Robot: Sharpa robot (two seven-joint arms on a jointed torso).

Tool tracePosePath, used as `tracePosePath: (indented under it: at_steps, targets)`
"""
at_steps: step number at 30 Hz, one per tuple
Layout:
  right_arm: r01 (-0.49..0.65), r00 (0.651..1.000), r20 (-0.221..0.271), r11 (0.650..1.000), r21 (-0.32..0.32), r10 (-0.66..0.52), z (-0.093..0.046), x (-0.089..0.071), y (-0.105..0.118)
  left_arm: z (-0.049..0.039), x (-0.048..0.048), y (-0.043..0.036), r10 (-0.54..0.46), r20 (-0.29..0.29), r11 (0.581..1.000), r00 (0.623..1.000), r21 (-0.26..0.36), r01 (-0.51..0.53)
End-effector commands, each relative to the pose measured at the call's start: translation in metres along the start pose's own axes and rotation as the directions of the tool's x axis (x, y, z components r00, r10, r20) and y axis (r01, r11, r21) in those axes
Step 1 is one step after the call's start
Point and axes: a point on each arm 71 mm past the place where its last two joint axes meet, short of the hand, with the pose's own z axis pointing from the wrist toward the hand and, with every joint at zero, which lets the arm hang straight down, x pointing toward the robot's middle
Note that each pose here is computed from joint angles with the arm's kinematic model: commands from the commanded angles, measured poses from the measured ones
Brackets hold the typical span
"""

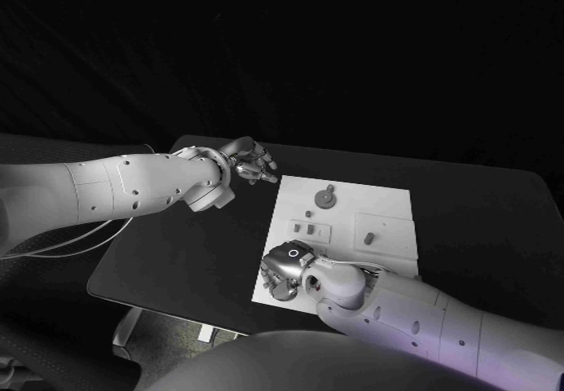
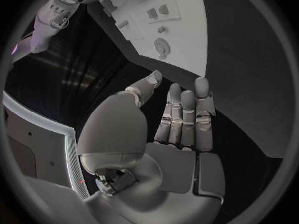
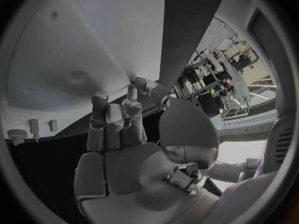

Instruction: Assemble the parts on the task board

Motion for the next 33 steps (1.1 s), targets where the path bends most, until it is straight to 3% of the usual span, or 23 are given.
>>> tracePosePath:
  at_steps: [1, 10, 33]
  targets:
    - [0.026, 1.000, -0.013, 1.000, 0.010, -0.026, -0.002, 0.008, -0.002, 0.0006, 0.0000, -0.0026, 0.004, 0.006, 1.000, 1.000, 0.010, -0.004]
    - [0.018, 1.000, 0.004, 1.000, 0.008, -0.018, -0.002, 0.007, -0.002, 0.0008, -0.0002, -0.0025, 0.005, 0.008, 1.000, 1.000, 0.010, -0.005]
    - [-0.078, 0.988, 0.135, 0.997, 0.000, 0.077, -0.008, -0.009, -0.002, 0.0001, -0.0022, 0.0002, 0.006, 0.007, 1.000, 1.000, 0.004, -0.006]
